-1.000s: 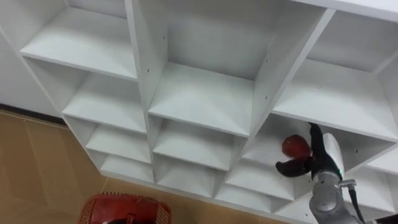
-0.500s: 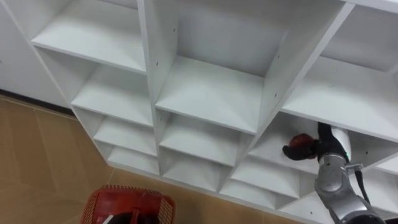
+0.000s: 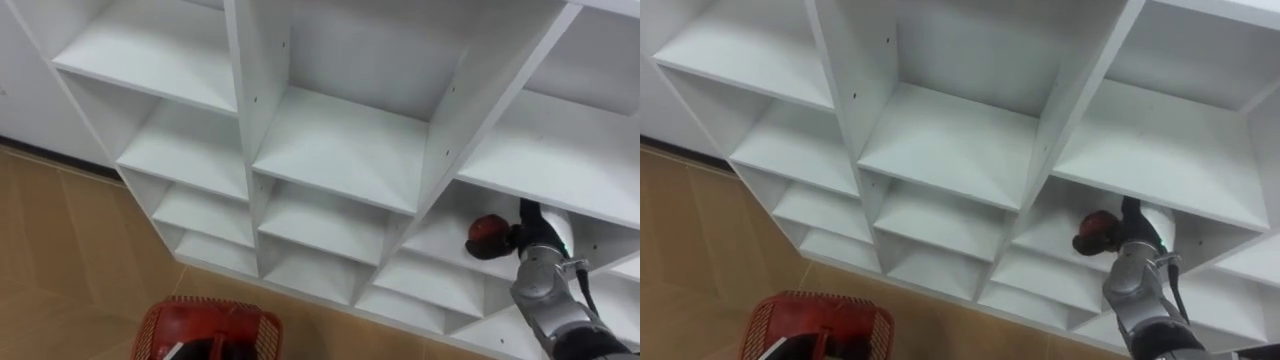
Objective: Collect fruits from the closet
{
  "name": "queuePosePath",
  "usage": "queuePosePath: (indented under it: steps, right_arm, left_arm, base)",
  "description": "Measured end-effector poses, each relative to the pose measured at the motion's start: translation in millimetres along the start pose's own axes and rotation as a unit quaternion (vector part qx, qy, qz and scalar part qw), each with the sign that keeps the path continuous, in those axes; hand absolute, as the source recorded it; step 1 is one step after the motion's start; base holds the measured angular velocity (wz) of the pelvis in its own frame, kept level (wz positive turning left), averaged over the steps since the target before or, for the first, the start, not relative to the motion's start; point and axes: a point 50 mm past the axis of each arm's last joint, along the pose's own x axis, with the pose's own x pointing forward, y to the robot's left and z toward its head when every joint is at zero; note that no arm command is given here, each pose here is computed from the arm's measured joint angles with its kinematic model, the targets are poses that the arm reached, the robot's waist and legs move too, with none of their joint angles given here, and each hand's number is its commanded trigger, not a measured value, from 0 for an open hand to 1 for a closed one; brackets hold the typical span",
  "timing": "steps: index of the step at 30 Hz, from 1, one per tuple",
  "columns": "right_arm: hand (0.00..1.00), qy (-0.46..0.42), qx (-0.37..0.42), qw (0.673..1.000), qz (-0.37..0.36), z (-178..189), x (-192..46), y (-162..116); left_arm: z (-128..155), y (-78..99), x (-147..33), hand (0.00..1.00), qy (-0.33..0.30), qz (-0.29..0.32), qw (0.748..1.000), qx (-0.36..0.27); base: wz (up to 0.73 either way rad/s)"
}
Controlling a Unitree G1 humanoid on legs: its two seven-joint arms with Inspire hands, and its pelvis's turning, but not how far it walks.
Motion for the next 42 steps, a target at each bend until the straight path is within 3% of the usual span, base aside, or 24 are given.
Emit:
queuePosePath:
  steps: [42]
  right_arm:
    - [0.0, 0.032, -0.032, 0.999, 0.028, -19, -3, 3]
  left_arm:
    - [-3, 2.5, -2.1, 1.0, 0.003, 0.006, 1.0, 0.002]
  base:
    - [0.0]
